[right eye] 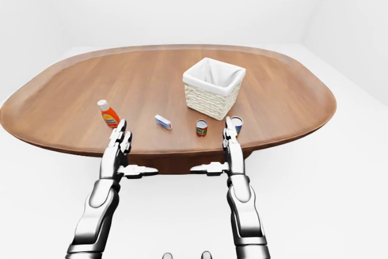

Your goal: Pick up the alphabet soup and the cream cheese box, and put them in the basket.

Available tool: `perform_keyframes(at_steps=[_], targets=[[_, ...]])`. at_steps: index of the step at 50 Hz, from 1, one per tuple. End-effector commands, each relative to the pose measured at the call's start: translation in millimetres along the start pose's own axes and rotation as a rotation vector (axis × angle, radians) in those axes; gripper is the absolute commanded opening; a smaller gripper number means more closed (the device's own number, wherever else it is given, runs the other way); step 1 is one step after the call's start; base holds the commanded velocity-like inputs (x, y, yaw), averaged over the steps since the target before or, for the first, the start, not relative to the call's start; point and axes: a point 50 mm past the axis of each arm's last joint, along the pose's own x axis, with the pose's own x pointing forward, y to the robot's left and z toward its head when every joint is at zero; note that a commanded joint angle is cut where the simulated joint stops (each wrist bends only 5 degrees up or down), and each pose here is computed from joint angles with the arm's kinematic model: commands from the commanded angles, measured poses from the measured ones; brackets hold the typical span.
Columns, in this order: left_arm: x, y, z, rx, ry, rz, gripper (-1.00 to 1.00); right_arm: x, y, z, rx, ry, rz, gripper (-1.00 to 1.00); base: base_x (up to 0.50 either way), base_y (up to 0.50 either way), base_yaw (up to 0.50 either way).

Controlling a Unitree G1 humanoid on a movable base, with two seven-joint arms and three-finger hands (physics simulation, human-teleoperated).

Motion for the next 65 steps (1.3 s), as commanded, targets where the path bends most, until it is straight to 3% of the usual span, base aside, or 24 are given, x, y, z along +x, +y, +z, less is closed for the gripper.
perform_keyframes(at_steps=[1, 32, 50, 65], targets=[[-0.6, 6, 0, 0.007, 0.001, -0.002, 1.0, 1, -7, -1, 0.002, 0.001, 0.001, 1.0, 0.0, 0.0, 0.0], [-0.4, 6, -1, 0.008, 0.002, -0.007, 1.0, 2, -14, 4, 0.007, -0.041, -0.062, 1.0, 0.0, 0.0, 0.0], [-1.0, 6, 0, 0.01, -0.001, -0.007, 1.0, 5, -33, 11, 0.0, -0.092, -0.267, 1.0, 0.0, 0.0, 0.0], [1.1, 7, -2, 0.009, -0.004, 0.0, 1.0, 6, -45, 12, 0.02, -0.094, -0.359, 1.0, 0.0, 0.0, 0.0]])
